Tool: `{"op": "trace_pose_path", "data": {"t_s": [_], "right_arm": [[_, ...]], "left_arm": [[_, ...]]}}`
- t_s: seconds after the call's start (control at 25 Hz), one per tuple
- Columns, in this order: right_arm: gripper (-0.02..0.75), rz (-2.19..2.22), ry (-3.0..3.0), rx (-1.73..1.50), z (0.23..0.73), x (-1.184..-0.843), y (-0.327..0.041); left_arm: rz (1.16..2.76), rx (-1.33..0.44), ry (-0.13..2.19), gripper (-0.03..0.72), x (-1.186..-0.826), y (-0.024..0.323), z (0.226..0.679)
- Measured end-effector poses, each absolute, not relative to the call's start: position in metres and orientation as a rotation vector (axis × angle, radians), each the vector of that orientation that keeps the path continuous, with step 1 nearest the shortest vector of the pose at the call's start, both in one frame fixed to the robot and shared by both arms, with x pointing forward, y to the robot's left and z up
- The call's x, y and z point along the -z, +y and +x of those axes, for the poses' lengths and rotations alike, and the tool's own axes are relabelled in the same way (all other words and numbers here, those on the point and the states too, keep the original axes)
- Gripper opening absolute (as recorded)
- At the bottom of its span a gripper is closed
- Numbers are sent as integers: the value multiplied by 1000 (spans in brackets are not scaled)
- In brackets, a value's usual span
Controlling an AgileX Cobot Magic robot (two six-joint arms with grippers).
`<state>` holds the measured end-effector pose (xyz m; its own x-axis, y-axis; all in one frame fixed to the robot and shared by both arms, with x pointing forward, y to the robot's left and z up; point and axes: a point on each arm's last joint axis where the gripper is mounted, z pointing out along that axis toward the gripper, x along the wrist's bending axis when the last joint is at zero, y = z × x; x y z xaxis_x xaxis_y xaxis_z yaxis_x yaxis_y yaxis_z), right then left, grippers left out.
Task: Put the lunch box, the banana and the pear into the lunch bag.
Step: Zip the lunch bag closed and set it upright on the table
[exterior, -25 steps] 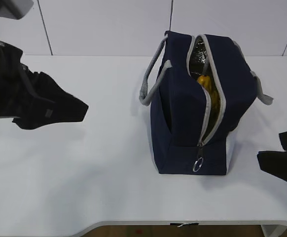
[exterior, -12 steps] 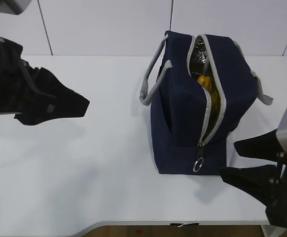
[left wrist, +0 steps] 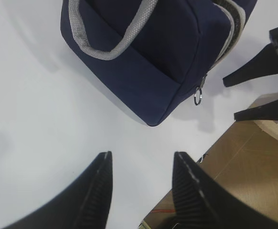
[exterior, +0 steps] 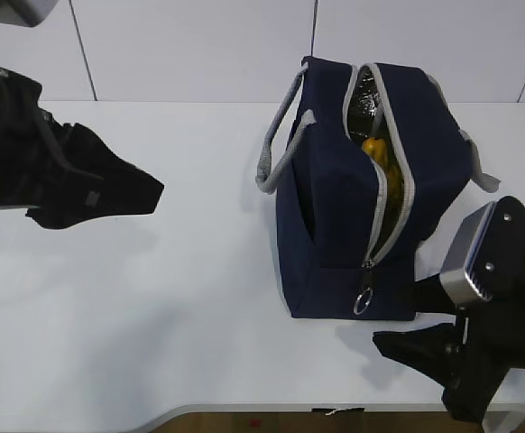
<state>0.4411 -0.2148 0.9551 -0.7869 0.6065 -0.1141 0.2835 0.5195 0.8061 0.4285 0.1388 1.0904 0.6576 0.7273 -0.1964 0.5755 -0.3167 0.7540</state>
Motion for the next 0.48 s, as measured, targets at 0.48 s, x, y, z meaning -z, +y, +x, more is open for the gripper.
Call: {"op": "trace_pose_path", "data": {"t_s": [0.48], "right_arm": [[468,704,2439,-1133,464,-942,-209]], "left_arm": [[2019,-225,1011,317,-1090,139,428]]}}
